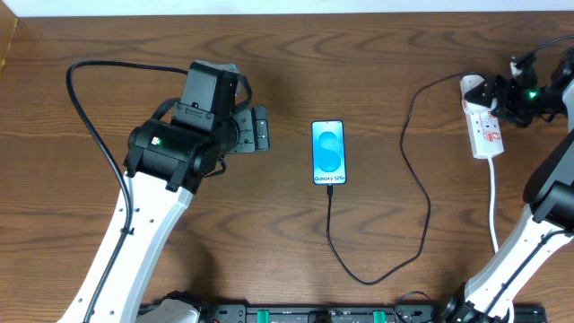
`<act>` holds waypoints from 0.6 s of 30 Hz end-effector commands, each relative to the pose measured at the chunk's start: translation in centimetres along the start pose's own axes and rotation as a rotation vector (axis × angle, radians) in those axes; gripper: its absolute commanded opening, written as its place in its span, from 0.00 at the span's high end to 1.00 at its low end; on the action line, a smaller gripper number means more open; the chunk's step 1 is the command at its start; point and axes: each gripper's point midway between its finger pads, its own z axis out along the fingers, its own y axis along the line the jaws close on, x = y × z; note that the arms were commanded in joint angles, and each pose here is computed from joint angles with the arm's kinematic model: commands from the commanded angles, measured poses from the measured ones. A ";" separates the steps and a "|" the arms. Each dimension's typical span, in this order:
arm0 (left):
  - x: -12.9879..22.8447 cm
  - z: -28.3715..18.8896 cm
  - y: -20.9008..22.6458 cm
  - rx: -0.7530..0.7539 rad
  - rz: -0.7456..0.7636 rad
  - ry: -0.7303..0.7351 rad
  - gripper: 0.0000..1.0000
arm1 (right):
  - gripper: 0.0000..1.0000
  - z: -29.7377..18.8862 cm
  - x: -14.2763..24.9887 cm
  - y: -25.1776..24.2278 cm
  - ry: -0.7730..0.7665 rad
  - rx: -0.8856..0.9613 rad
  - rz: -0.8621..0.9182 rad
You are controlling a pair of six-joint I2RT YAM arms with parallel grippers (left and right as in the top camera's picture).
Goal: Plug charger to phone and switch on socket
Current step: 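Press the socket switch down with the right gripper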
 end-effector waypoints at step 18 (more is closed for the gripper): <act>-0.2 -0.3 0.3 -0.011 0.012 -0.012 0.08 | 0.01 2.3 2.0 0.8 0.081 -0.038 0.098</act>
